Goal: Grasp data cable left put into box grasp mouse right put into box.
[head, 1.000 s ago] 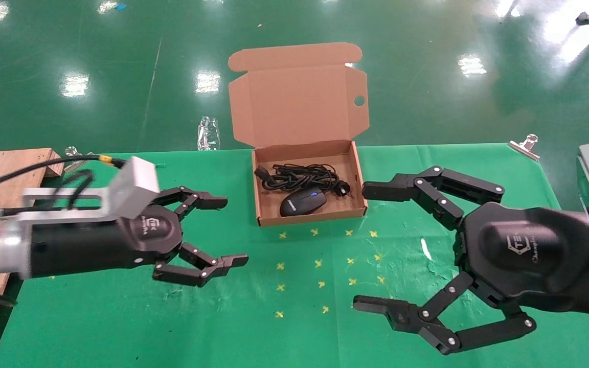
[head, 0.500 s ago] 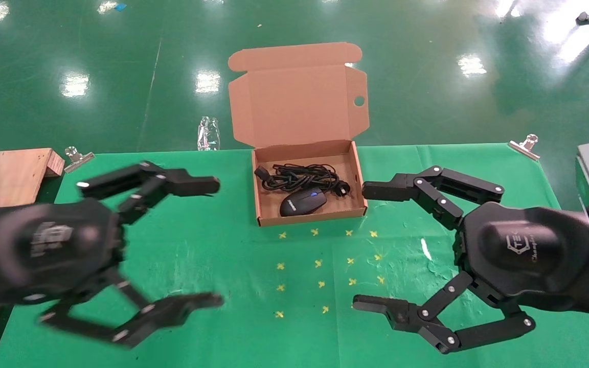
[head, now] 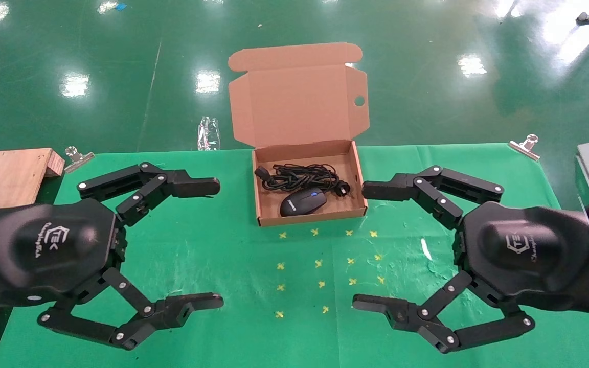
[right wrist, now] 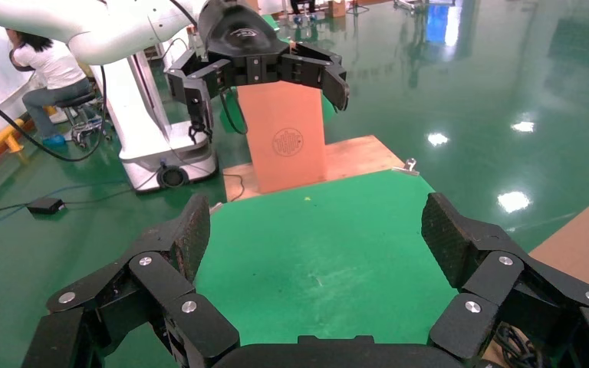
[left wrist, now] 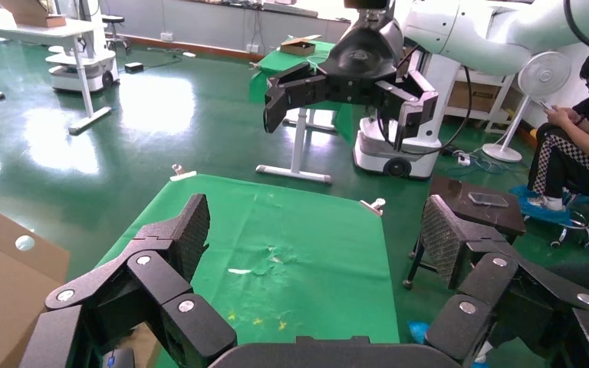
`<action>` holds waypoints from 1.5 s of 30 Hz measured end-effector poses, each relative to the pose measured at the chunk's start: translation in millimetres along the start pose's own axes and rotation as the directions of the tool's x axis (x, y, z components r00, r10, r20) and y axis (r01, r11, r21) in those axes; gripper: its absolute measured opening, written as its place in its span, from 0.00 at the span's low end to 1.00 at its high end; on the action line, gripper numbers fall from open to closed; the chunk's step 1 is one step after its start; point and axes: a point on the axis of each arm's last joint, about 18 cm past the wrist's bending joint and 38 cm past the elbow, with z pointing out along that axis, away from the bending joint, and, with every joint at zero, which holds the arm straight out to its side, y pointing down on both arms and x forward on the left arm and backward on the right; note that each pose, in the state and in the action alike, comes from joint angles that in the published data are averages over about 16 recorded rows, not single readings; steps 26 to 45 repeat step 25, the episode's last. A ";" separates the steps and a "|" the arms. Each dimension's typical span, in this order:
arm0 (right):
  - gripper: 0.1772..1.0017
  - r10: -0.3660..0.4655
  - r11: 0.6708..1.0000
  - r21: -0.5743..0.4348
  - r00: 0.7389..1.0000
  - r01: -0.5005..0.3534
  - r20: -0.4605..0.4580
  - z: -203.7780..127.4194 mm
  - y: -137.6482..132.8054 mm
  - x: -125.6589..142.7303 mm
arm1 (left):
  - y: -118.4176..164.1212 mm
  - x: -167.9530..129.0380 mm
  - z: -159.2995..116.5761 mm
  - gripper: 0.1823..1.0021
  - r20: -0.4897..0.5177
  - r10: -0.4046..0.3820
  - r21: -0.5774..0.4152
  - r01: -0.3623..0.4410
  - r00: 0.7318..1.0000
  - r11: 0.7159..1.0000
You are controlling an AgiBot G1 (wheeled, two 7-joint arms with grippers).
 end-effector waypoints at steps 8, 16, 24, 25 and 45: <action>1.00 0.000 1.000 0.000 1.000 0.000 0.000 0.0 0.0 0.1 | 3.4 -2.1 1.3 1.00 0.007 -0.004 -0.014 0.004 1.000 1.000; 1.00 0.000 1.000 0.000 1.000 0.000 0.000 0.0 0.0 0.1 | 5.1 -3.1 2.0 1.00 0.010 -0.006 -0.022 0.006 1.000 1.000; 1.00 0.000 1.000 0.000 1.000 0.000 0.000 0.0 0.0 0.1 | 5.8 -3.6 2.3 1.00 0.012 -0.007 -0.025 0.007 1.000 1.000; 1.00 0.000 1.000 0.000 1.000 0.000 0.000 0.0 0.0 0.1 | 5.9 -3.6 2.3 1.00 0.012 -0.007 -0.025 0.007 1.000 1.000; 1.00 0.000 1.000 0.000 1.000 0.000 0.000 0.0 0.0 0.1 | 5.9 -3.6 2.3 1.00 0.012 -0.007 -0.025 0.007 1.000 1.000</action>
